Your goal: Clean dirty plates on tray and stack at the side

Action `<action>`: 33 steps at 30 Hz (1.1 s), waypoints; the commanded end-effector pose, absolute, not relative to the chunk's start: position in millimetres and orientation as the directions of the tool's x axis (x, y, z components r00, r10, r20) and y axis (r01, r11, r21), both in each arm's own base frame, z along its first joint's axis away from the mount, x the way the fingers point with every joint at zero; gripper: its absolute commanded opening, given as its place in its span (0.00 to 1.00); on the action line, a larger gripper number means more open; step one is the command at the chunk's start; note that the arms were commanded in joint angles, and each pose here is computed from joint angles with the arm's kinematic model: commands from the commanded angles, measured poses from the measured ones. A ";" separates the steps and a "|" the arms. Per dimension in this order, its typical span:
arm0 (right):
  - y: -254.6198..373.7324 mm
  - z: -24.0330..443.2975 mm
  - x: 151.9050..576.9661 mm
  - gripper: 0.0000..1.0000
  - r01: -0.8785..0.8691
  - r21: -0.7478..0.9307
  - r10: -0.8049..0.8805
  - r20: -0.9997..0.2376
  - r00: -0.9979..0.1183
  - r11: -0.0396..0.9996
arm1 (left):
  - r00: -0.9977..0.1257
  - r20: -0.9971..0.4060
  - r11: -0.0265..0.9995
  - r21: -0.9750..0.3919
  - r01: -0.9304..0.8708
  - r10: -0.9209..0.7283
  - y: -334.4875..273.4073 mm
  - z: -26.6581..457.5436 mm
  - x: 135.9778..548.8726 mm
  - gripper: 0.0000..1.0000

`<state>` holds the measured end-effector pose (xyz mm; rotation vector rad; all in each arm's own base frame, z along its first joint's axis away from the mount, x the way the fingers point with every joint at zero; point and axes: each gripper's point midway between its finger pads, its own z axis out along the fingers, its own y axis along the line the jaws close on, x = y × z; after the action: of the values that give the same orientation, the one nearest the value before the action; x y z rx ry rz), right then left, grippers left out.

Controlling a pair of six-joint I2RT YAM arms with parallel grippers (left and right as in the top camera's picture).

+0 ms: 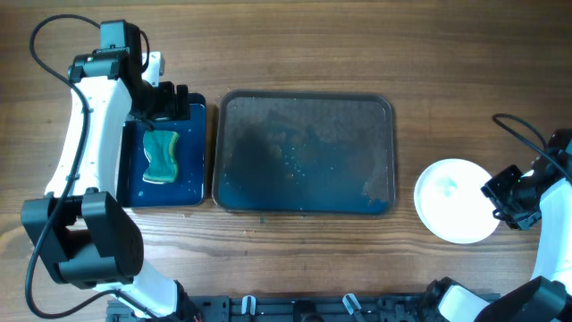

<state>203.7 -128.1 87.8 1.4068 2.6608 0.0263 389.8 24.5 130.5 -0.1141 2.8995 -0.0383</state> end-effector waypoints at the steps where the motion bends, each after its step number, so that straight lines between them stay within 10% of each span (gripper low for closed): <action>1: -111.5 89.7 221.1 0.46 0.753 0.155 0.769 -0.108 -0.630 0.639 | -0.966 -0.249 0.997 -0.042 -0.061 -0.069 21.8 134.1 392.6 1.00; 14: 22.5 273.0 270.2 0.50 -0.007 0.198 0.089 -0.470 -0.878 0.980 | -0.966 -0.249 0.997 -0.042 -0.061 -0.069 21.8 134.1 392.6 1.00; 15: 30.6 288.2 262.0 0.63 -0.035 0.209 0.072 -0.483 -0.873 0.977 | -0.966 -0.249 0.997 -0.042 -0.061 -0.069 21.8 134.0 392.6 1.00; 16: 43.9 307.0 248.3 1.00 -0.081 0.247 0.053 -0.494 -0.868 0.966 | -0.966 -0.249 0.997 -0.042 -0.061 -0.069 21.8 134.1 392.6 1.00; 33: 53.8 368.9 240.7 1.00 -0.319 0.093 -0.136 -0.767 -0.627 0.943 | -0.966 -0.249 0.997 -0.042 -0.061 -0.069 21.8 134.1 392.6 1.00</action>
<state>234.6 55.3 370.4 -0.2022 2.3027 0.3533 389.8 24.6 130.6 -0.1147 2.8991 -0.0378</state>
